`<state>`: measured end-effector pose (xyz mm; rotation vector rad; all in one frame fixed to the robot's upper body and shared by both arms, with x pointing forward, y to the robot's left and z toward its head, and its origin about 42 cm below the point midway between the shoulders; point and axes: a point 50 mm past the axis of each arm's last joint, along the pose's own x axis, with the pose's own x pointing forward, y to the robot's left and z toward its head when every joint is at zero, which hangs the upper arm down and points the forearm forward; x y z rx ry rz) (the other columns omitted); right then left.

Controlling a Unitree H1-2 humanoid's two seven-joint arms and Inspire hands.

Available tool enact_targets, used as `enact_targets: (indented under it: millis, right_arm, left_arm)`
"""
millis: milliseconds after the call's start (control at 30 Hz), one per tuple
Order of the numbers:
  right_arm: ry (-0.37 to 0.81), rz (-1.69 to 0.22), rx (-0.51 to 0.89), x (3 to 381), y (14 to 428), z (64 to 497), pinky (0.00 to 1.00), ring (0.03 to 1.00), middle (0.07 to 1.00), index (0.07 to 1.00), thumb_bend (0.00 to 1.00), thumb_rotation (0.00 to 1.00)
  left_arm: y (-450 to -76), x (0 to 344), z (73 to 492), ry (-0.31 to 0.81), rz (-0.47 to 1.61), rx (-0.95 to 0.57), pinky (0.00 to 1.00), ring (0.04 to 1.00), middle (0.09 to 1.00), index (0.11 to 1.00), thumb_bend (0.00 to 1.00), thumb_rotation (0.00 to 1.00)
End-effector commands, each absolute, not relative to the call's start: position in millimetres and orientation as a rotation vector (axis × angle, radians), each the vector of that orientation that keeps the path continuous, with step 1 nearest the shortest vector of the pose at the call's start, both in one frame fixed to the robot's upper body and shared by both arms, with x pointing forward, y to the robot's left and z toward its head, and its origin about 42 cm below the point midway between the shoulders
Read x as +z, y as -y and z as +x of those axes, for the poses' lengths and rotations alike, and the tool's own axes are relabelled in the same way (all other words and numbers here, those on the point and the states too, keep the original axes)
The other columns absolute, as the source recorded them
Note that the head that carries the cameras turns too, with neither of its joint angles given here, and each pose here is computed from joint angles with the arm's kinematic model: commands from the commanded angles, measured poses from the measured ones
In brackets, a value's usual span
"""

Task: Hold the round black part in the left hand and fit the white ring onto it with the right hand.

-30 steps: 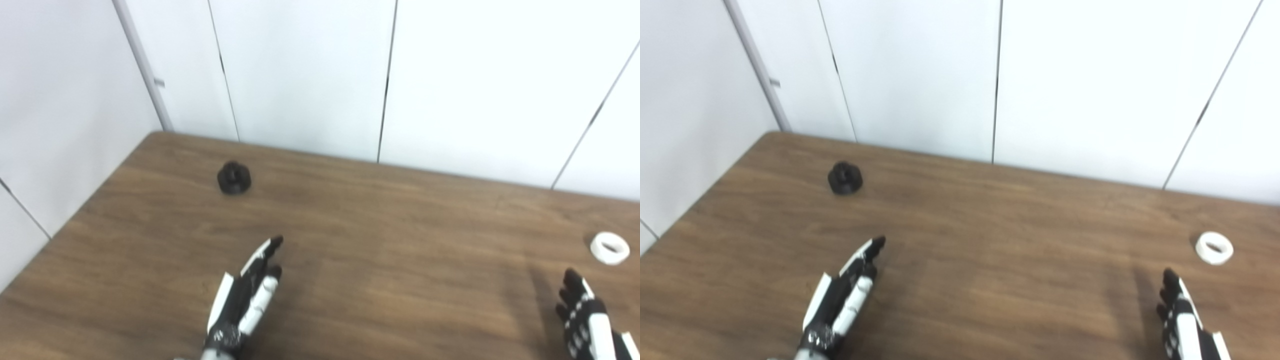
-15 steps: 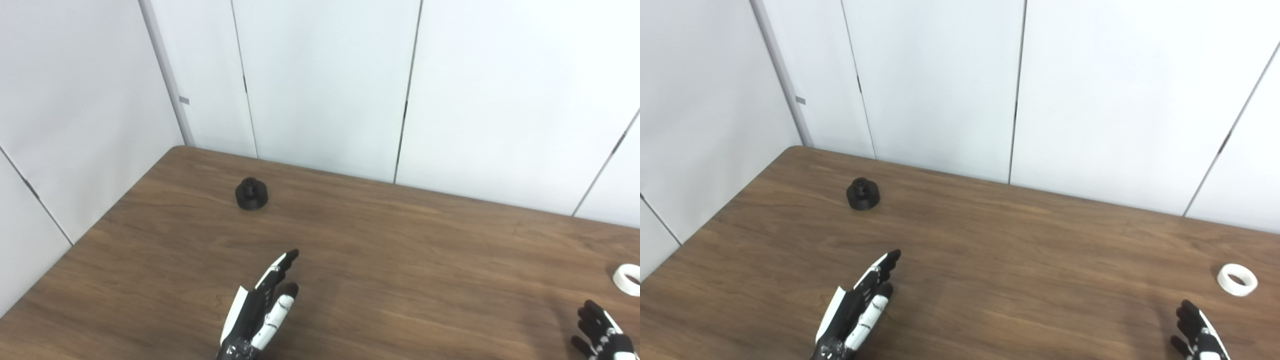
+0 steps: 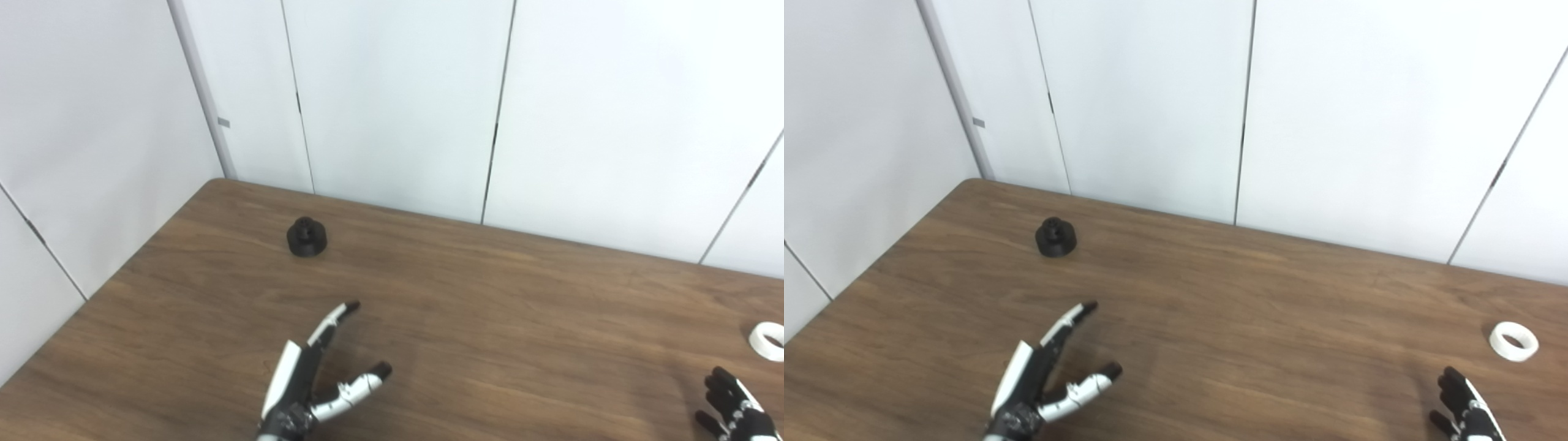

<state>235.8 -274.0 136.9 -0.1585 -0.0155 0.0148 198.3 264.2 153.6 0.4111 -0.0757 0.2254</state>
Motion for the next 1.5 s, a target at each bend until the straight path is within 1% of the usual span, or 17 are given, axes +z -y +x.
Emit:
enact_targets:
  millis: [0,100,133,200,267,400,467,600,667,900,1000,1100,1233,1367,1467]
  right_arm:
    - [0.048,-0.187,0.034,141.4,276.3,237.8,0.89,0.944,0.921,0.905,0.68,1.00]
    - [0.051,-0.180,0.046,140.3,276.7,238.5,0.91,0.957,0.929,0.920,0.67,1.00]
    - [0.052,-0.168,0.054,139.7,277.3,238.7,0.95,0.975,0.949,0.935,0.65,1.00]
    - [0.054,-0.148,0.061,139.0,278.2,238.9,0.99,0.991,0.970,0.953,0.60,1.00]
    - [0.055,-0.130,0.061,139.3,277.4,238.8,1.00,0.995,0.976,0.960,0.57,1.00]
    - [0.054,-0.113,0.066,138.7,276.9,238.7,1.00,1.000,0.982,0.963,0.55,1.00]
    - [0.051,-0.111,0.064,138.9,276.9,238.2,1.00,1.000,0.983,0.964,0.55,1.00]
    - [0.049,-0.115,0.066,139.2,277.1,237.1,1.00,1.000,0.985,0.961,0.55,1.00]
    - [0.047,-0.120,0.065,138.7,277.0,236.6,1.00,0.996,0.980,0.955,0.57,1.00]
    - [0.045,-0.116,0.062,138.6,275.2,234.4,1.00,0.998,0.983,0.961,0.56,1.00]
    - [0.046,-0.129,0.062,139.1,274.9,234.1,1.00,0.992,0.979,0.960,0.56,1.00]
    - [0.047,-0.127,0.063,139.3,274.2,233.6,1.00,0.990,0.978,0.962,0.54,1.00]
    - [0.039,-0.134,0.057,139.1,274.4,232.7,1.00,0.988,0.974,0.956,0.56,1.00]
    - [0.039,-0.129,0.054,138.7,273.6,232.2,1.00,0.984,0.970,0.952,0.57,1.00]
    - [0.041,-0.132,0.051,138.6,273.0,231.7,0.99,0.977,0.963,0.951,0.56,1.00]
  left_arm:
    - [-271.9,181.9,213.5,0.150,0.507,0.256,0.98,0.964,0.944,0.920,0.86,0.32]
    - [-284.9,193.8,221.2,0.145,0.626,0.283,0.96,0.965,0.948,0.911,0.89,0.32]
    - [-290.3,197.7,224.4,0.143,0.670,0.292,0.95,0.966,0.948,0.908,0.92,0.32]
    - [-302.2,204.4,231.8,0.142,0.757,0.312,0.96,0.979,0.955,0.909,0.93,0.34]
    - [-314.9,209.0,240.6,0.137,0.829,0.338,0.98,0.987,0.962,0.908,0.95,0.34]
    - [-336.1,214.3,257.3,0.108,0.909,0.378,1.00,0.987,0.960,0.898,0.96,0.34]
    - [-346.6,213.6,266.2,0.092,0.928,0.396,1.00,0.984,0.953,0.893,0.96,0.33]
    - [-362.9,211.3,280.2,0.069,0.960,0.420,1.00,0.980,0.950,0.889,0.95,0.36]
    - [-370.9,210.4,287.8,0.058,0.957,0.437,1.00,0.975,0.942,0.880,0.96,0.37]
    - [-395.6,202.6,313.8,-0.012,0.936,0.477,1.00,0.982,0.944,0.862,0.97,0.38]
    - [-397.8,199.3,324.1,-0.038,0.942,0.476,1.00,0.983,0.944,0.859,0.97,0.40]
    - [-398.8,196.3,336.7,-0.050,0.943,0.480,1.00,0.981,0.940,0.854,0.98,0.38]
    - [-401.3,191.6,357.0,-0.072,0.947,0.496,1.00,0.974,0.932,0.846,1.00,0.37]
    - [-403.6,189.6,374.7,-0.090,0.958,0.502,1.00,0.971,0.933,0.846,1.00,0.38]
    - [-404.7,188.4,386.5,-0.103,0.964,0.501,1.00,0.971,0.932,0.843,1.00,0.37]
